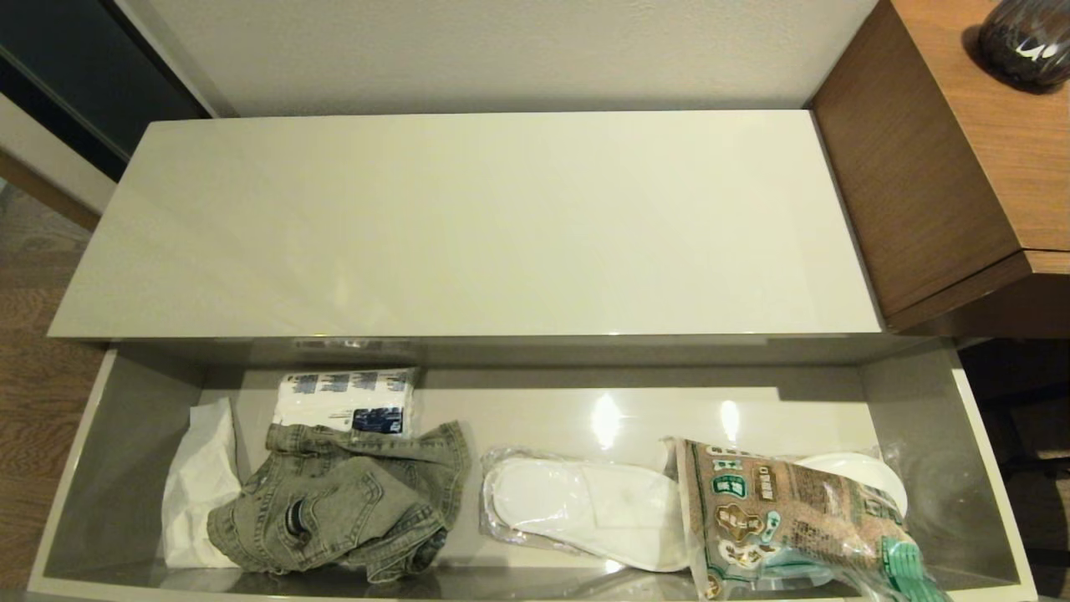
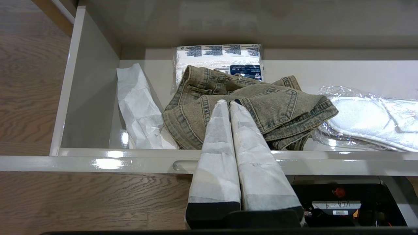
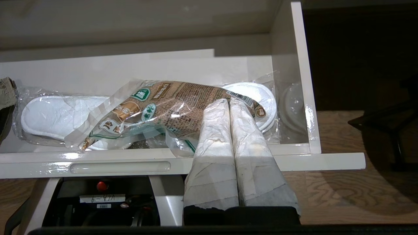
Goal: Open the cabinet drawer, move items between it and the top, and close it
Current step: Take out the disposable slippers from the drawer
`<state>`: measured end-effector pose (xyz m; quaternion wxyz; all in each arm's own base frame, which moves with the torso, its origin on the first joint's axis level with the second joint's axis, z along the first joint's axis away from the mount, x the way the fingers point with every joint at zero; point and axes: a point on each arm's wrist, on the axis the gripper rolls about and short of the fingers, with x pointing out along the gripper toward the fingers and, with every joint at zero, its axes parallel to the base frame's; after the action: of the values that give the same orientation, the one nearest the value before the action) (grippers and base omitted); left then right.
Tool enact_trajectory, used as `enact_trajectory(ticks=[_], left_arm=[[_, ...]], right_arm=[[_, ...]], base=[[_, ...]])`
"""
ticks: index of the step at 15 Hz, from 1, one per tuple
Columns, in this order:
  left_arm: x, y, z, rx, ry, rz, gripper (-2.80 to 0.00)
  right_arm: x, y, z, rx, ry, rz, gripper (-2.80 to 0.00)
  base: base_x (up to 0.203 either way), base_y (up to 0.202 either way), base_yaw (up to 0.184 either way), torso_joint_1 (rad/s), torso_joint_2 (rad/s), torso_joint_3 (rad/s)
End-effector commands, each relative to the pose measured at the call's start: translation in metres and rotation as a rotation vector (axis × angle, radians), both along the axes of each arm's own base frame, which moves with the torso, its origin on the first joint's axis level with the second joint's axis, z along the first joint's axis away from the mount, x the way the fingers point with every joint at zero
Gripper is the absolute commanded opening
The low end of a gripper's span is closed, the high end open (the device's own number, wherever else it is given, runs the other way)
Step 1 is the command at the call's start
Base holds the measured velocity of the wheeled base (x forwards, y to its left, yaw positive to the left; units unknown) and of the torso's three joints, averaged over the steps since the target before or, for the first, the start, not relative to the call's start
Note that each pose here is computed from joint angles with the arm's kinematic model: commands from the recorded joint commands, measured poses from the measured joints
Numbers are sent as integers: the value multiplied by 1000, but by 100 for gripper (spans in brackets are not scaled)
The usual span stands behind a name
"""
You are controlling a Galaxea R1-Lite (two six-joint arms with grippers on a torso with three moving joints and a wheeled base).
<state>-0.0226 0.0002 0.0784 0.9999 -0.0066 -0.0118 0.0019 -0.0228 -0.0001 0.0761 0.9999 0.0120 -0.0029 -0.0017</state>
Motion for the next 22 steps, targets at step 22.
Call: enact_trajectory(ticks=[22], left_arm=[[0, 0, 0, -1, 1, 1, -280]], right_arm=[[0, 0, 0, 0, 1, 0, -280]], base=[[0, 0, 0, 0, 0, 0]])
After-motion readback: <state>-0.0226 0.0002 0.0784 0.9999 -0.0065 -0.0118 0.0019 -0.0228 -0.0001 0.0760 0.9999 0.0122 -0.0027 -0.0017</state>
